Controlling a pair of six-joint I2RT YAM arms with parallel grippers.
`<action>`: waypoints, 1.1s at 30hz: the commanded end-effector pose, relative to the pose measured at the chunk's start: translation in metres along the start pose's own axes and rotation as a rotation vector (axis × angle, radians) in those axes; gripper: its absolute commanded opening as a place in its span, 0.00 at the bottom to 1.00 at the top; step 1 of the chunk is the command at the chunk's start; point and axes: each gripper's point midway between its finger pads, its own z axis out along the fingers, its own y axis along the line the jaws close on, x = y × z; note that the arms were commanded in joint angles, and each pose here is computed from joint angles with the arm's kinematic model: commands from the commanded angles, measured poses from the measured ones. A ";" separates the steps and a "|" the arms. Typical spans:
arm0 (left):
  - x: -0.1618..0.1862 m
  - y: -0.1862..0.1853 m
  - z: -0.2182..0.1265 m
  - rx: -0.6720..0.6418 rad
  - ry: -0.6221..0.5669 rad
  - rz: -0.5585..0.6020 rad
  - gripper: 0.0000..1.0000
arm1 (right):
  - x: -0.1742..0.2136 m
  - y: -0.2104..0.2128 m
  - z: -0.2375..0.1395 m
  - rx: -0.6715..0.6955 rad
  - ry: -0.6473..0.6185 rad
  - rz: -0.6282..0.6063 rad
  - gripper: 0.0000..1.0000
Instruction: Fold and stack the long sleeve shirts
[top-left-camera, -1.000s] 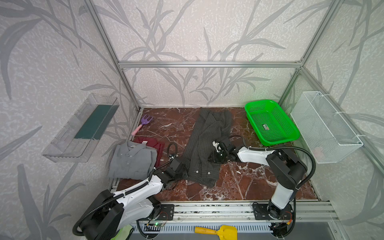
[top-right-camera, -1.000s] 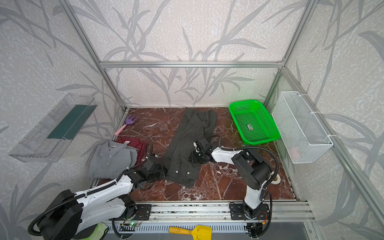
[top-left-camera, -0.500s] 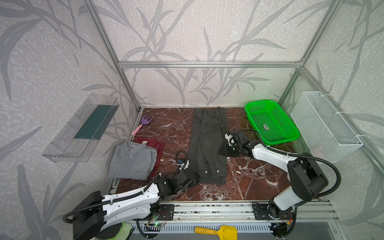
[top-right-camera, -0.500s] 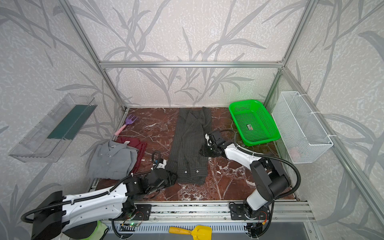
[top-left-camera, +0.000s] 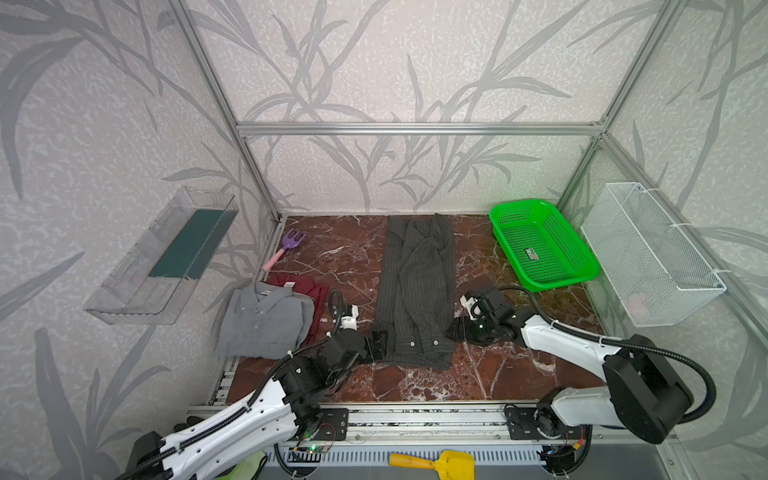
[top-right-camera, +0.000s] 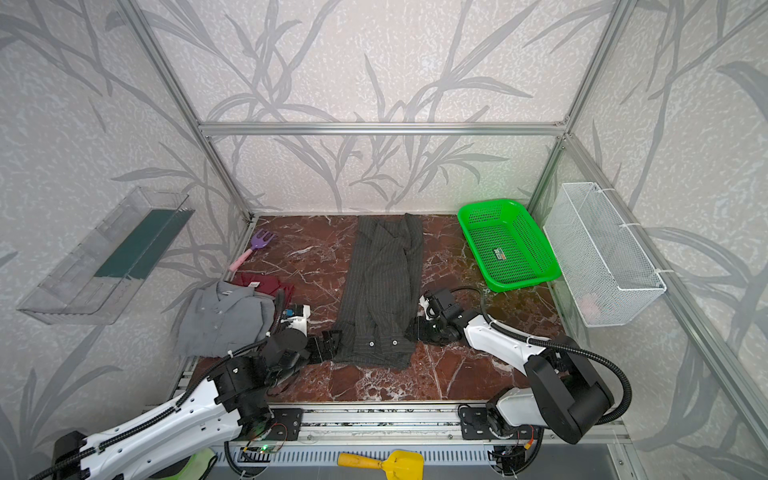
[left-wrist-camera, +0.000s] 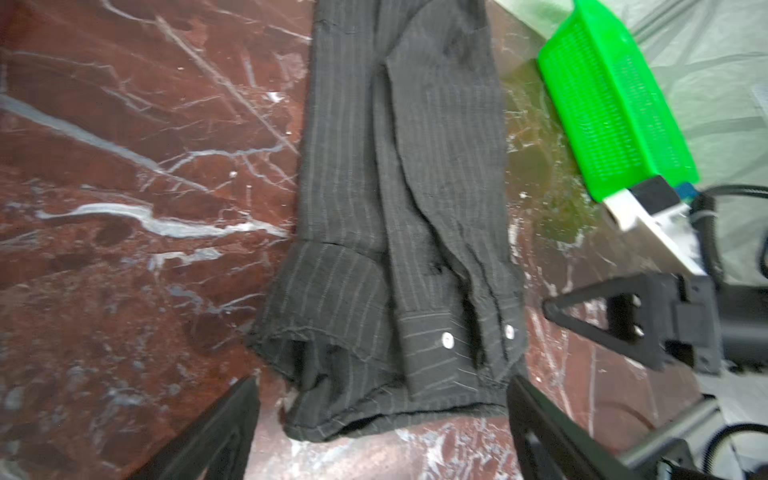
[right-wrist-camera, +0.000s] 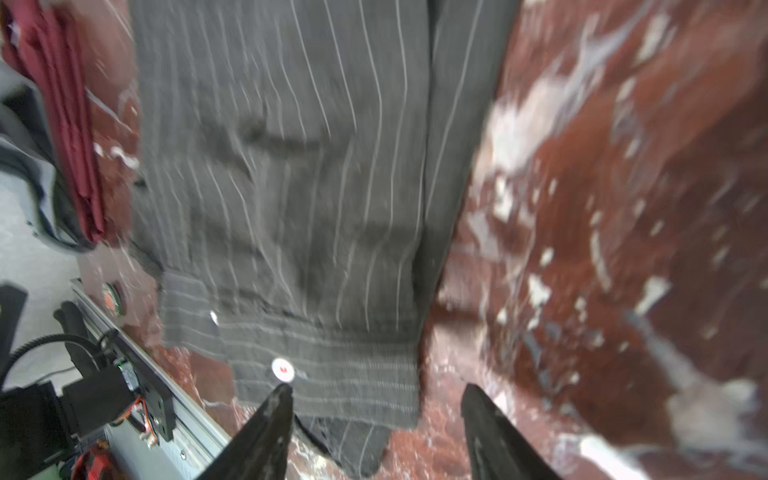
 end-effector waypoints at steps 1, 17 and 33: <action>0.022 0.021 0.016 -0.048 0.118 0.029 0.95 | 0.008 0.001 0.002 0.010 -0.022 0.044 0.67; 0.055 0.022 0.053 0.039 0.198 -0.060 0.88 | 0.021 -0.002 0.022 -0.030 -0.039 0.113 0.69; 0.085 0.024 0.062 0.062 0.309 -0.119 0.66 | 0.034 -0.017 0.032 0.014 -0.053 0.151 0.66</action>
